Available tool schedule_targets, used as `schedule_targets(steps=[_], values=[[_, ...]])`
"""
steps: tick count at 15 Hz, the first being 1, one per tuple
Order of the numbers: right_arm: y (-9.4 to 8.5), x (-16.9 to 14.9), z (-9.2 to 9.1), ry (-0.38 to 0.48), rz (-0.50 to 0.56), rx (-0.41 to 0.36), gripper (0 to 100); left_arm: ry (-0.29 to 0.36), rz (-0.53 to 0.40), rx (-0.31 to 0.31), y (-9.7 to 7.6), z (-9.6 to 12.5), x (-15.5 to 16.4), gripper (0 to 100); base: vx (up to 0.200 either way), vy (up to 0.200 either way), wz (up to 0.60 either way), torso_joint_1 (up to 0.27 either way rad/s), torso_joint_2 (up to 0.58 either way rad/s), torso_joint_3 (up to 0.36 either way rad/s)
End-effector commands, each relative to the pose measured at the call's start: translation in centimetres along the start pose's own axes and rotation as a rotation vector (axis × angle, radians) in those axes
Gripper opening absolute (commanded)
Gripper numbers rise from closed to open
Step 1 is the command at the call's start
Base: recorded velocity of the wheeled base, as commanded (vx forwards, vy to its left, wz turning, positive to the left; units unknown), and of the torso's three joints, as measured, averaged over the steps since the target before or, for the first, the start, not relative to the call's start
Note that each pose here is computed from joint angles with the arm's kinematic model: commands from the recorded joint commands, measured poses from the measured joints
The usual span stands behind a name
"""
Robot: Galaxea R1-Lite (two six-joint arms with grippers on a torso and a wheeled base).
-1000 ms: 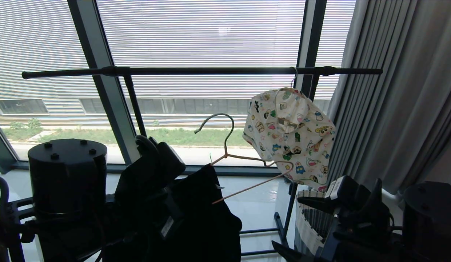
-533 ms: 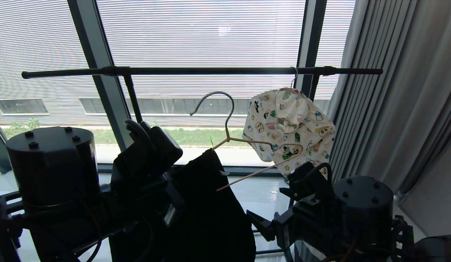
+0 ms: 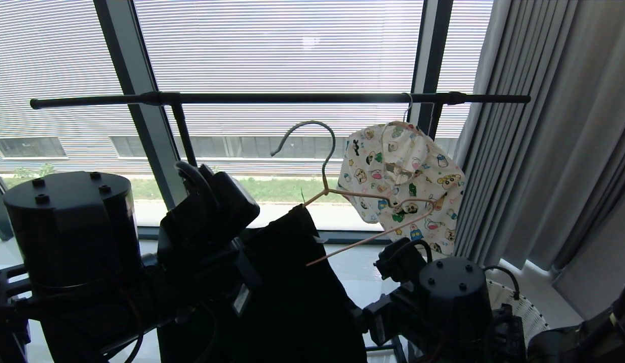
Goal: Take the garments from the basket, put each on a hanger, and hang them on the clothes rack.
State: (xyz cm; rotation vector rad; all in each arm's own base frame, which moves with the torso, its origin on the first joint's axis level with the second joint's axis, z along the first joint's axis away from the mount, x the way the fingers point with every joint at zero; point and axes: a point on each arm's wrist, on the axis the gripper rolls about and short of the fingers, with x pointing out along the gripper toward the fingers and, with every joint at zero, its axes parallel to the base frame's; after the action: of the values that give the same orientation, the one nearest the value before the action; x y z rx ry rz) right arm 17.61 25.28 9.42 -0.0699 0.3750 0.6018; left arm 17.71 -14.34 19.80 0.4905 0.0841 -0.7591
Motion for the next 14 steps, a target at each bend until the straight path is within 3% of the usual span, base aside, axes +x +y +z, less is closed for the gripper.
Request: schedule_targets(steps=[1, 3, 4, 5, 6, 11, 14], values=[[-1.1, 0.8, -0.7, 0.026, -0.069, -0.002, 100, 0.010, 0.013, -0.002, 0.2, -0.2, 0.0, 0, 0.000, 0.000, 0.00, 0.000, 0.00, 0.000], [-3.6, 1.3, -0.3, 0.017, -0.183, 0.005, 100, 0.032, 0.051, -0.006, 0.5, -0.5, -0.1, 0, 0.000, 0.000, 0.00, 0.000, 0.00, 0.000], [-4.0, 1.3, -0.3, 0.018, -0.202, 0.003, 100, 0.033, 0.052, -0.007, 0.5, -0.5, -0.1, 0, 0.000, 0.000, 0.00, 0.000, 0.00, 0.000], [-6.3, 1.6, 0.2, 0.011, -0.290, -0.017, 100, 0.039, 0.054, -0.007, 0.5, -0.7, -0.1, 0, 0.000, 0.000, 0.00, 0.000, 0.00, 0.000], [-7.3, 1.7, 0.6, -0.006, -0.319, -0.019, 100, 0.045, 0.049, -0.008, 0.4, -0.9, -0.1, 0, 0.000, 0.000, 0.00, 0.000, 0.00, 0.000], [-10.8, 1.7, 1.9, -0.076, -0.420, -0.026, 100, 0.103, 0.014, -0.010, -0.5, -2.6, -0.5, 0, 0.000, 0.000, 0.00, 0.000, 0.00, 0.000], [-11.7, 1.2, 2.8, -0.117, -0.444, -0.017, 100, 0.165, -0.017, -0.011, -1.1, -4.0, 0.0, 0, 0.000, 0.000, 0.00, 0.000, 0.00, 0.000]])
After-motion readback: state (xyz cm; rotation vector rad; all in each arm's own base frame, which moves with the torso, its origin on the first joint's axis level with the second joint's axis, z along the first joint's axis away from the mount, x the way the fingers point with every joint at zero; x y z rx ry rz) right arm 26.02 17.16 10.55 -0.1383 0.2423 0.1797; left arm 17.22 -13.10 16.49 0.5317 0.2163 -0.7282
